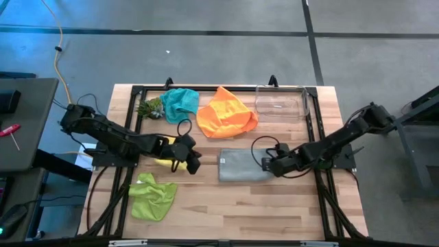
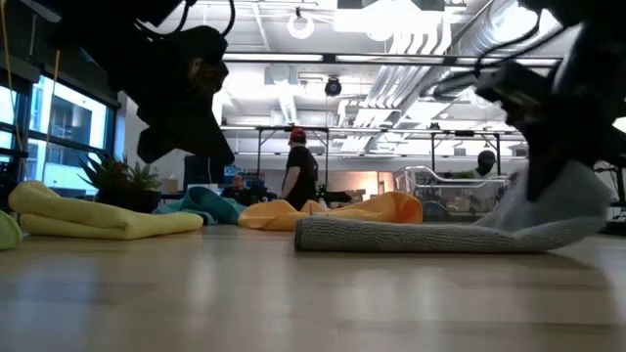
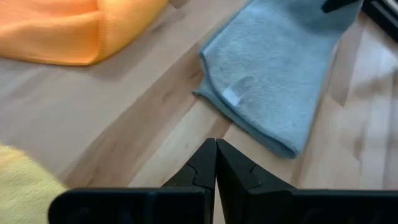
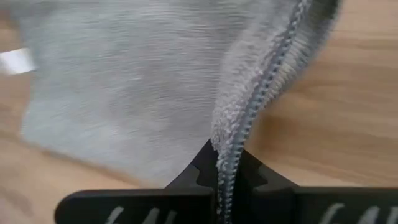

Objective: Fold microfiber towels

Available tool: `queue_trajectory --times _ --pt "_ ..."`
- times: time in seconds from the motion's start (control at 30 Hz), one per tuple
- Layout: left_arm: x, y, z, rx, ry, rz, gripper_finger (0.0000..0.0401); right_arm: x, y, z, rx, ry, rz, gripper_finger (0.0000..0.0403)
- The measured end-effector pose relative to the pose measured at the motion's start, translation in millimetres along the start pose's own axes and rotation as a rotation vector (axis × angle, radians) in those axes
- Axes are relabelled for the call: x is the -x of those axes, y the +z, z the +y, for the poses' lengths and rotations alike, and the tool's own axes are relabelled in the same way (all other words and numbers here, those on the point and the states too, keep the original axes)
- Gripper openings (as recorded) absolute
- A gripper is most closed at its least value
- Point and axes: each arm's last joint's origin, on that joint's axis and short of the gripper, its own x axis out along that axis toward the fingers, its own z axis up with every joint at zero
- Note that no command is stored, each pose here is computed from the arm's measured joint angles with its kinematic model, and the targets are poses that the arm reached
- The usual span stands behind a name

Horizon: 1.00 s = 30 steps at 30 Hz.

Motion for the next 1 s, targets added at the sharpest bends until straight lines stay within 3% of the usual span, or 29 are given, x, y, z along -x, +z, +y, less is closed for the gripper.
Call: queue_trajectory --times 0.4,0.7,1.0 --pt "28.5 26.0 -7.8 -0.087 -0.112 -0.111 0.0000 -10.6 -7.0 65.4 0.093 0.064 -0.039 0.0000" --pt "51.2 42.4 0.2 -0.101 -0.093 -0.183 0.0000 -27.7 -8.2 126.4 0.193 0.105 -0.062 0.0000" --pt "51.7 42.0 2.6 -0.103 -0.086 -0.164 0.0000 -63.3 -6.6 143.7 0.173 0.053 -0.079 0.0000"
